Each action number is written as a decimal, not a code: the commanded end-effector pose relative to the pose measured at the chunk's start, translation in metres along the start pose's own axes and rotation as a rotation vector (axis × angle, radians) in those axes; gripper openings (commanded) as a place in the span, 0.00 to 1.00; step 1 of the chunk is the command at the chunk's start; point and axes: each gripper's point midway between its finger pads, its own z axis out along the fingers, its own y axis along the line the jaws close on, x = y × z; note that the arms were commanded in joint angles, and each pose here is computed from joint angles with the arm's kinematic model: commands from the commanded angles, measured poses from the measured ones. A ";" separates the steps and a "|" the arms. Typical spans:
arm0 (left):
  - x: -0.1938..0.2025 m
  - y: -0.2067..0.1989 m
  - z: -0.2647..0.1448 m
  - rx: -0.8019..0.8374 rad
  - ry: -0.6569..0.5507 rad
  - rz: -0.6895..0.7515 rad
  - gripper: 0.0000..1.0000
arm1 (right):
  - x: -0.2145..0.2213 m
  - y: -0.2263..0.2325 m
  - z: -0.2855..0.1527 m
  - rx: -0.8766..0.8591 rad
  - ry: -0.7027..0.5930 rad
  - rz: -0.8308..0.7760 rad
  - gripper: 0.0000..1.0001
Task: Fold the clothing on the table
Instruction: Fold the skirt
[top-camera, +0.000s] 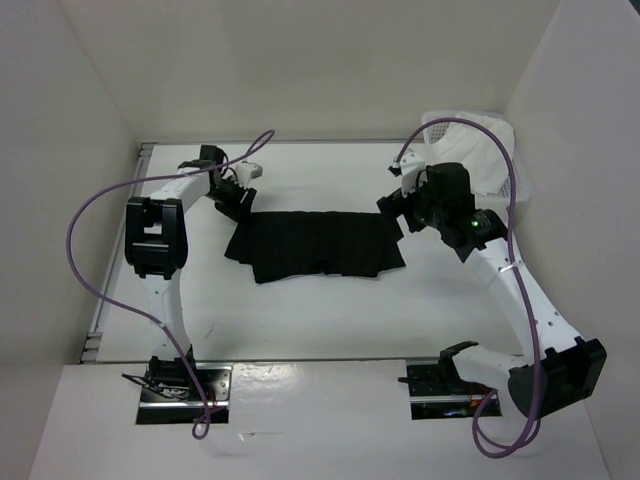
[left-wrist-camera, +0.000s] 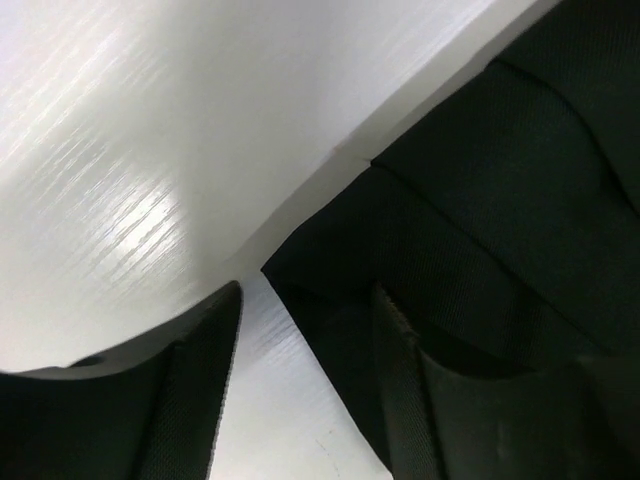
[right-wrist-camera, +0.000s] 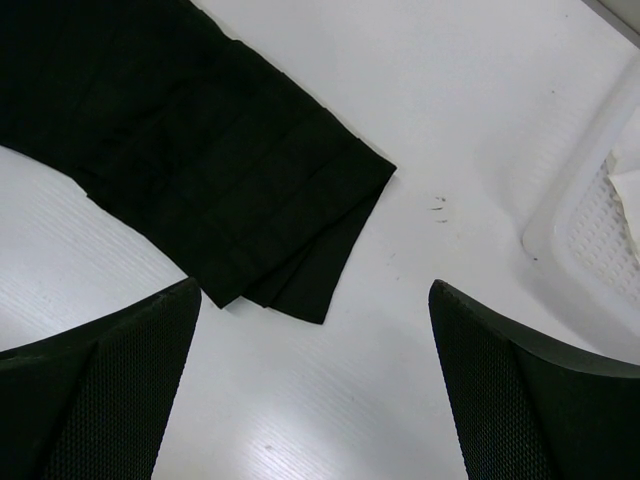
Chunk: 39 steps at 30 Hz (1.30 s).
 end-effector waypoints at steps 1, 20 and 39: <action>0.001 -0.010 0.007 0.074 0.009 0.053 0.60 | -0.010 -0.005 -0.009 0.026 -0.051 0.005 0.99; 0.025 -0.011 -0.005 0.075 0.032 -0.064 0.00 | 0.055 -0.005 0.047 -0.001 0.202 0.143 0.99; 0.090 0.008 -0.041 0.002 0.044 -0.278 0.00 | 0.085 -0.046 0.113 -0.057 0.342 0.288 0.99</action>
